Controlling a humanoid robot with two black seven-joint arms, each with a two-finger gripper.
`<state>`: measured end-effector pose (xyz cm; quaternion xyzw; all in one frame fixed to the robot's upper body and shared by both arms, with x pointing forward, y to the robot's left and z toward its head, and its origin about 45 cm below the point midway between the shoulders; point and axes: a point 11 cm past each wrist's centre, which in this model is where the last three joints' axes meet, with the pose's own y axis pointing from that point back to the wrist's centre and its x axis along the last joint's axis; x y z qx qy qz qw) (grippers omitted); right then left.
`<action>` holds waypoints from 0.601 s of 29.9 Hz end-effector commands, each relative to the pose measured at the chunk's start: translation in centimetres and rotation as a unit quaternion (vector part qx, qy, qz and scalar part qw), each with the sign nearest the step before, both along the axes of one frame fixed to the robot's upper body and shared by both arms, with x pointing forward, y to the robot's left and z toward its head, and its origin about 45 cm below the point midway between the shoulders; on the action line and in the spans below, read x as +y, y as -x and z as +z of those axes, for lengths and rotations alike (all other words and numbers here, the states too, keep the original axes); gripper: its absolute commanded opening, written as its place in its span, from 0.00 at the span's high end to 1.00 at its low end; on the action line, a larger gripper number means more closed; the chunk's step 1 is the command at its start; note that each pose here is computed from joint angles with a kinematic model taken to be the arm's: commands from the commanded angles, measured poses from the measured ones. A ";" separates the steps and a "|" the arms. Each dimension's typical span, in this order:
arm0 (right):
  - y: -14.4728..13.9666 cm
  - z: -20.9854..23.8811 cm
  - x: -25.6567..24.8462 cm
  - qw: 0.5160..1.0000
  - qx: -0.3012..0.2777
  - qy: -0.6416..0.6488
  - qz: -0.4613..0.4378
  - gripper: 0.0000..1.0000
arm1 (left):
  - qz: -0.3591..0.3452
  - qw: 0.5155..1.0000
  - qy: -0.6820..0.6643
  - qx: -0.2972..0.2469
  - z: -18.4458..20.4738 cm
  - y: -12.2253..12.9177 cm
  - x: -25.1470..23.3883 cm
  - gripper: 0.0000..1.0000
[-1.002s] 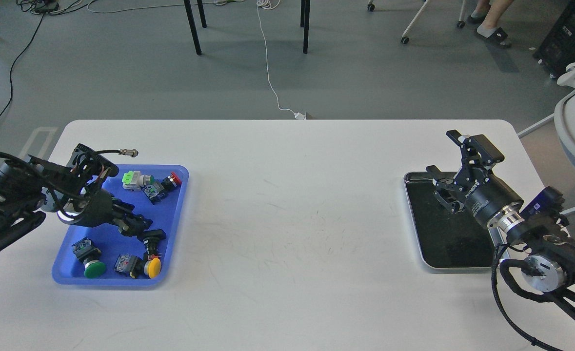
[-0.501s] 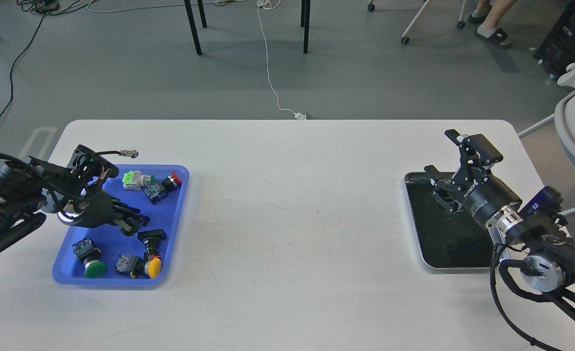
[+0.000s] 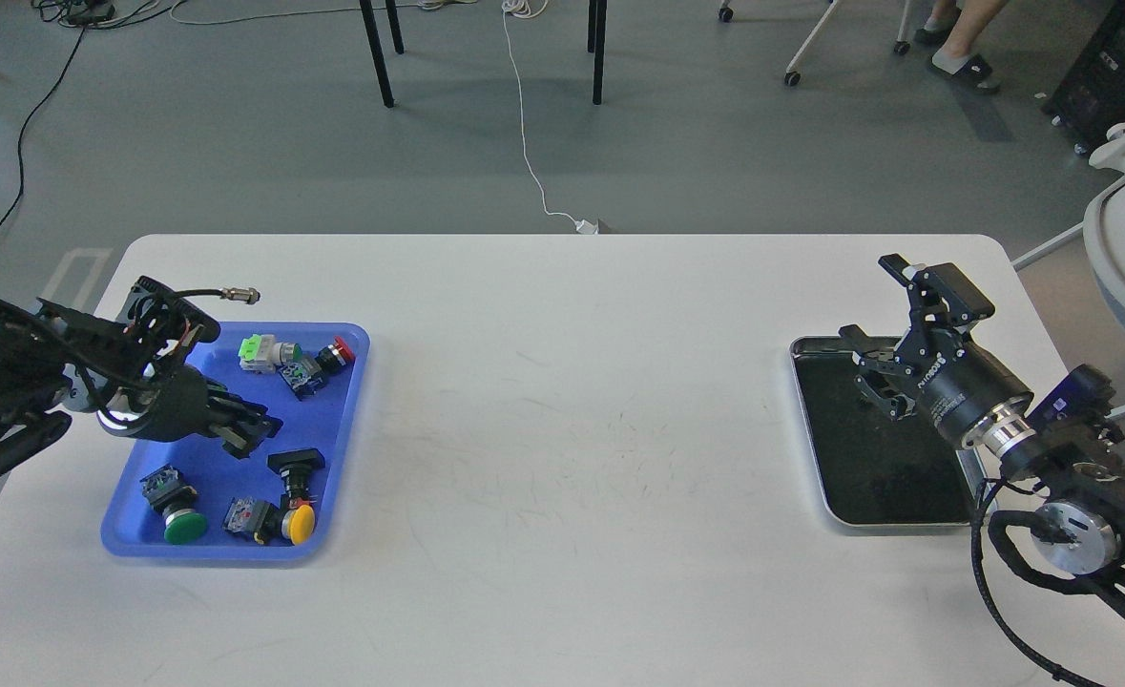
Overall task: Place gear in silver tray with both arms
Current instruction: 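Close the left gripper on the second black gear, then lift the gear with the left gripper and carry it toward table center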
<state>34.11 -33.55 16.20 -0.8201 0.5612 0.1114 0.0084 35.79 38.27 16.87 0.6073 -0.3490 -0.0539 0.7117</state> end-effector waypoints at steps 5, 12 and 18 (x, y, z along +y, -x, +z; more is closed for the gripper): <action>-0.1 0.2 0.1 1.000 -0.002 -0.001 0.001 0.04 | -0.045 0.998 0.026 -0.037 5.2 1.0 -1.3 0.82; -0.2 0.3 0.2 1.000 -0.005 -0.003 0.000 0.04 | -0.127 0.986 0.085 -0.071 8.4 0.8 -8.2 0.82; -0.4 0.8 0.4 1.000 -0.010 -0.004 0.003 0.04 | -0.242 0.961 0.085 -0.102 8.5 -0.7 -16.8 0.82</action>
